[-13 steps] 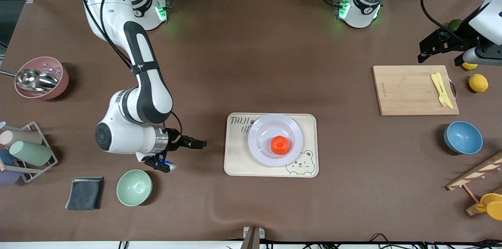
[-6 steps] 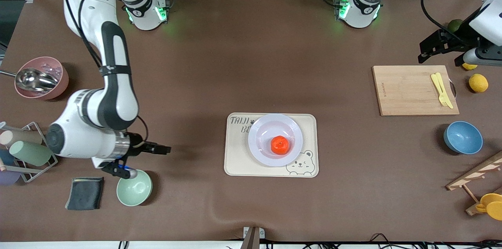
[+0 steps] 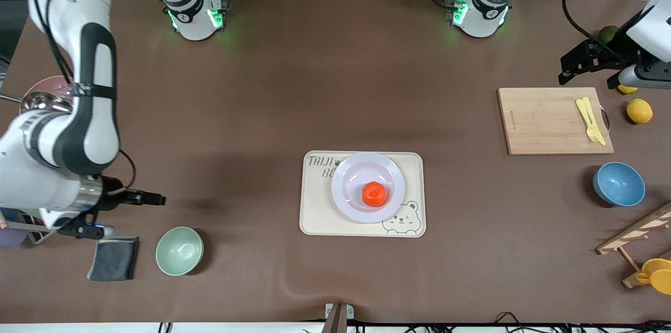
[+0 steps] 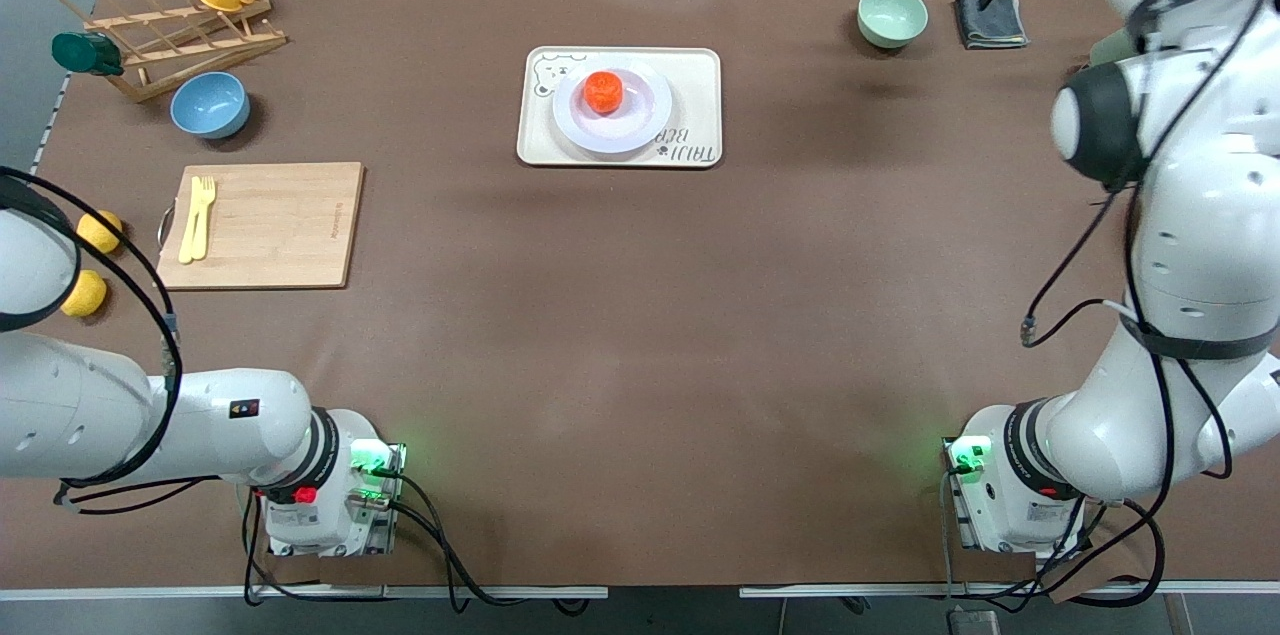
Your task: Place orange and plate with both arms
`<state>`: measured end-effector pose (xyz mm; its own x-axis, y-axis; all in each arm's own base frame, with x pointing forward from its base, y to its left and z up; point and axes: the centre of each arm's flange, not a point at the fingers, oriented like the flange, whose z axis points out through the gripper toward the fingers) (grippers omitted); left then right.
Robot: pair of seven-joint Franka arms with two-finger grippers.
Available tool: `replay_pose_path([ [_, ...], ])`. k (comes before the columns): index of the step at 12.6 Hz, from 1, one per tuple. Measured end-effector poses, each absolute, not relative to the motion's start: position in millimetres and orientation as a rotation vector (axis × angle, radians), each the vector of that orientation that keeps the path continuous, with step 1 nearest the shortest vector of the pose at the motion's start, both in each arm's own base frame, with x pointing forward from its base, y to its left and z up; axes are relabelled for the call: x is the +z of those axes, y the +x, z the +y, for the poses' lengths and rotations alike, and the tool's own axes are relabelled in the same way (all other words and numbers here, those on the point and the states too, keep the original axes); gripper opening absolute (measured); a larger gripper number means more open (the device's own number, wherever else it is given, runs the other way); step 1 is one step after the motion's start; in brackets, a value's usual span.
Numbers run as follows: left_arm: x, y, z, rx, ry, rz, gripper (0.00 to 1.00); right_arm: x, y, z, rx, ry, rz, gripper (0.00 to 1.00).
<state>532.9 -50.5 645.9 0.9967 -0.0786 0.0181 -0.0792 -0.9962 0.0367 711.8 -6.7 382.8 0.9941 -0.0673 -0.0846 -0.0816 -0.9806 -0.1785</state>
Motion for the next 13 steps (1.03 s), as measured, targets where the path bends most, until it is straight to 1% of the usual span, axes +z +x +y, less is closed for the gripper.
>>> replay_pose_path([
  [5, 645, 533, -51, 0.024, 3.102, -0.123, 1.00, 439, 699, -47, 0.062, -3.059, -0.057, 1.00],
  [7, 645, 533, -51, 0.024, 3.102, -0.125, 1.00, 467, 692, -46, 0.029, -3.066, -0.096, 1.00],
  [8, 646, 533, -52, 0.024, 3.102, -0.128, 1.00, 483, 684, -38, 0.046, -3.061, -0.120, 1.00],
  [10, 645, 533, -53, 0.022, 3.102, -0.131, 1.00, 519, 659, -23, 0.134, -3.044, -0.163, 1.00],
  [11, 645, 532, -53, 0.020, 3.102, -0.130, 1.00, 536, 648, -20, 0.153, -3.043, -0.174, 1.00],
  [13, 644, 532, -53, 0.017, 3.102, -0.129, 1.00, 558, 629, -19, 0.143, -3.049, -0.177, 1.00],
])
